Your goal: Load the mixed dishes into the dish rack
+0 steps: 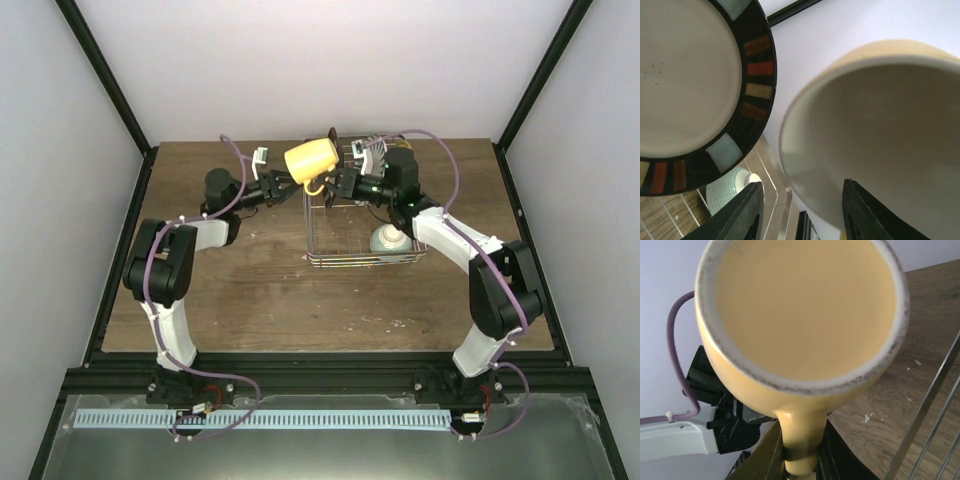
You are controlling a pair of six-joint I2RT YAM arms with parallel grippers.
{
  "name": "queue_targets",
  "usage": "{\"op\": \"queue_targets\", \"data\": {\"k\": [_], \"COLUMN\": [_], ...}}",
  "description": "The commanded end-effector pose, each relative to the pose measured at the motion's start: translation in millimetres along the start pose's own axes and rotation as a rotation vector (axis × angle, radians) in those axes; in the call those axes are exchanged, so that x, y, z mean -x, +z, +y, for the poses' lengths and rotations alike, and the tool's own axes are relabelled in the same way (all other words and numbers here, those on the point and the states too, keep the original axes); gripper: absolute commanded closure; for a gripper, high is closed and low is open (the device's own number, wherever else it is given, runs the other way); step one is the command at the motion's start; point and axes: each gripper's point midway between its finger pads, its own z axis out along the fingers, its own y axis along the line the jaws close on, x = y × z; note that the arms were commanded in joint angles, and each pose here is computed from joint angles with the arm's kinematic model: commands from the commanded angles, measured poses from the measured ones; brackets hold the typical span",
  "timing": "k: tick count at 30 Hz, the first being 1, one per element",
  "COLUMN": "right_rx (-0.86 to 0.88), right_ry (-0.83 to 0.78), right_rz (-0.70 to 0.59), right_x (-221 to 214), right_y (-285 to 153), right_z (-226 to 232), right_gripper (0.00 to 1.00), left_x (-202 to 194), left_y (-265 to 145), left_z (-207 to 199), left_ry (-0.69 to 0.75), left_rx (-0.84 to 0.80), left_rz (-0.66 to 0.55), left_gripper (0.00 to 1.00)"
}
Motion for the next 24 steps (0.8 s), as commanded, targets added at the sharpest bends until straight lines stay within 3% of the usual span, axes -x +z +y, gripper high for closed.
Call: {"op": "queue_targets", "data": {"k": [1,7,11,16,24], "right_rx": [0.024,-0.055,-0.144,-0.259,-0.385], "right_ry": [-0.150,-0.185,-0.277,-0.314,-0.320], "right_rz": [-0.170,-0.189,-0.107,0.046,0.218], "right_x": [56.6,64.8,62.0,25.3,-33.3], "right_y": [-19.7,-30.3,-40.2,-67.9,-105.9], "right_z": [39.2,34.3,40.5,36.3,18.0], "right_gripper": [0.99,0.99,0.99,0.99,0.99], "left_x": [-4.4,9.1,24.2,39.6,43.9], "left_y": [-12.2,-44.3,-77.5,-106.3,-108.4], "left_z": [-10.1,-9.1,-11.8,-12.6,-11.9], "left_ry": [0.065,0.081,0.102,0.165,0.163], "left_rx": [0.020,0.080,0.145,0.256,0.257], "left_rz": [0.049,-0.002,-0.060,-0.085,-0.098], "left_gripper": [0.55,0.53,0.52,0.52,0.53]}}
